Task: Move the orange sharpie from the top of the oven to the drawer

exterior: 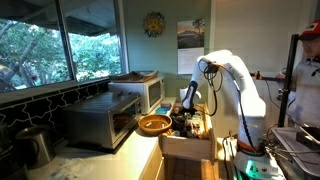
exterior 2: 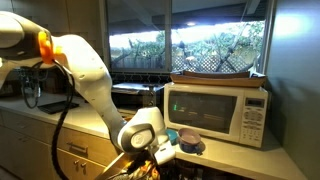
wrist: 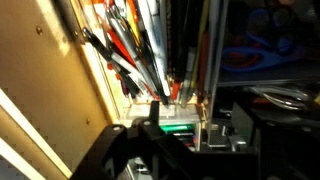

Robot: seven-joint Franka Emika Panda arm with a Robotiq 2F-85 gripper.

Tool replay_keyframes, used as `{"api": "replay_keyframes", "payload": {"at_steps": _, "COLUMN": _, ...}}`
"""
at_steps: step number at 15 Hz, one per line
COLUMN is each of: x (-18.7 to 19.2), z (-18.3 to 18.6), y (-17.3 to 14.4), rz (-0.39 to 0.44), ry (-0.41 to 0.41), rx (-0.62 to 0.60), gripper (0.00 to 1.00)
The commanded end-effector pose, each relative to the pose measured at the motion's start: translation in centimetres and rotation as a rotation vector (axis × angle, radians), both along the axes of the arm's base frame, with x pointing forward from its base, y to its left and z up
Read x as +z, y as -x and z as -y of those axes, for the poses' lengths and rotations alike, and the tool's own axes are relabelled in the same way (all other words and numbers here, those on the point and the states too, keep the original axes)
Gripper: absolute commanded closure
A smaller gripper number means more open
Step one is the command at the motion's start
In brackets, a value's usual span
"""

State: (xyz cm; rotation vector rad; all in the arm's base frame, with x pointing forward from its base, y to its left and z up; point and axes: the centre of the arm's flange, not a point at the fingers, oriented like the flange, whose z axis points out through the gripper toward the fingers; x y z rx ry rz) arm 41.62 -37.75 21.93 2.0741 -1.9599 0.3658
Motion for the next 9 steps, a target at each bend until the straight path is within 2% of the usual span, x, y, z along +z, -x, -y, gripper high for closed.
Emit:
{"api": "replay_keyframes", "payload": {"at_steps": 1, "x": 7.5, "z": -3.0, "y": 4.1, "rz": 0.072, "ry": -0.035, "rx": 0.185, "gripper": 0.00}}
{"api": "replay_keyframes", "payload": {"at_steps": 5, "x": 13.8, "z": -5.8, "y": 6.2, "rz": 0.147, "ry": 0.028, "rx": 0.400, "gripper": 0.00}}
{"api": "replay_keyframes", "payload": {"at_steps": 8, "x": 17.1, "z": -6.8, "y": 5.5, "rz": 0.212, "ry": 0.055, "rx": 0.543, "gripper": 0.00}}
{"api": "replay_keyframes", "payload": {"at_steps": 9, "x": 14.7, "z": -5.4, "y": 4.1, "rz": 0.168, "ry": 0.071, "rx": 0.458, "gripper": 0.00}}
